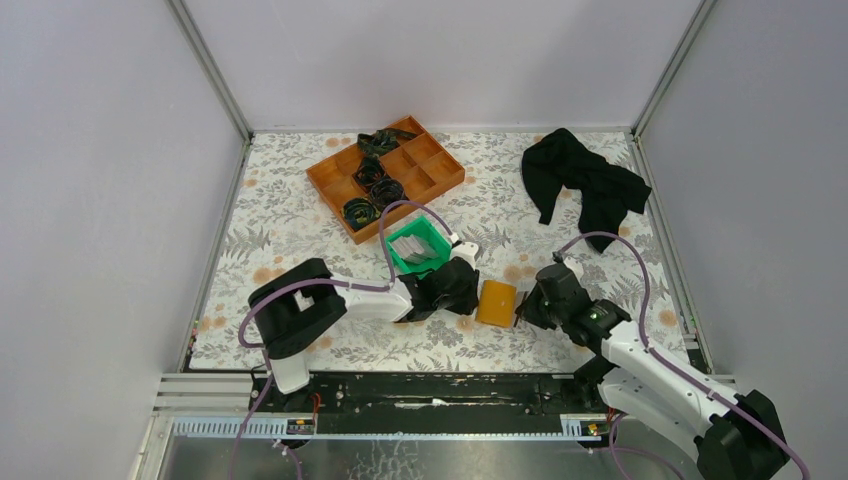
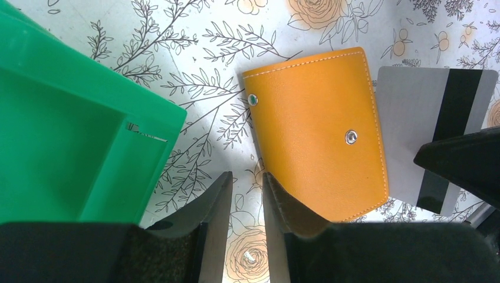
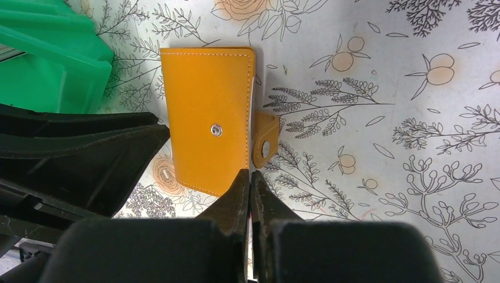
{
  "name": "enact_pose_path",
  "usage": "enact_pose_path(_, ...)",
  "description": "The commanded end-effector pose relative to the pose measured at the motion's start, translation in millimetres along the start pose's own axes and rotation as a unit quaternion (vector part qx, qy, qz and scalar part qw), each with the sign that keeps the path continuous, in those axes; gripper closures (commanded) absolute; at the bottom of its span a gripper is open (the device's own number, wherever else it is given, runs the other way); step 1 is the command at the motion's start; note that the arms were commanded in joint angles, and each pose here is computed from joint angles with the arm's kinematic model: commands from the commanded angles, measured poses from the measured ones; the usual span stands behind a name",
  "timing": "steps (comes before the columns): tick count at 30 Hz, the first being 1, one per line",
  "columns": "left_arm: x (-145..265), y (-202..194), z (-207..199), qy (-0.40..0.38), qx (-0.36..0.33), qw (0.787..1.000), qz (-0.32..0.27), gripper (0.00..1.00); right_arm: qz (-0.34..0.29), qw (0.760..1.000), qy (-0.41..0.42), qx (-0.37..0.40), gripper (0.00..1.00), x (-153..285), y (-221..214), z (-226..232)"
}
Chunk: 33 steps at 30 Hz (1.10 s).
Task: Put the credit cards into the card holder
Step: Open the card holder at the center of the board.
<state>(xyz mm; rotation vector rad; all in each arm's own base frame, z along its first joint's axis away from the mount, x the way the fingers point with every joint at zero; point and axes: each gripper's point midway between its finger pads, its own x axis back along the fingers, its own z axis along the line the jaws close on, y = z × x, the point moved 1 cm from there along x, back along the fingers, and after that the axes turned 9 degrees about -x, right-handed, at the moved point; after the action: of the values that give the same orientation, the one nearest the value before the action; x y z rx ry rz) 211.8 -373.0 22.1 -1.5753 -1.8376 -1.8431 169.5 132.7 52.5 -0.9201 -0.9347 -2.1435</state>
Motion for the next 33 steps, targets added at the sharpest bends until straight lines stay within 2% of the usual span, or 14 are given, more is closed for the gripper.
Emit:
enact_pose_path(1, -2, -62, 23, 0.030, -0.024, 0.994, 0.103, 0.67, -0.012, 0.999, 0.046, -0.014, 1.00, 5, 9, 20)
enact_pose_path(33, -5, -65, 25, 0.034, -0.019, 0.993, 0.108, 0.67, -0.022, 0.999, 0.048, -0.001, 1.00, 17, 18, 23)
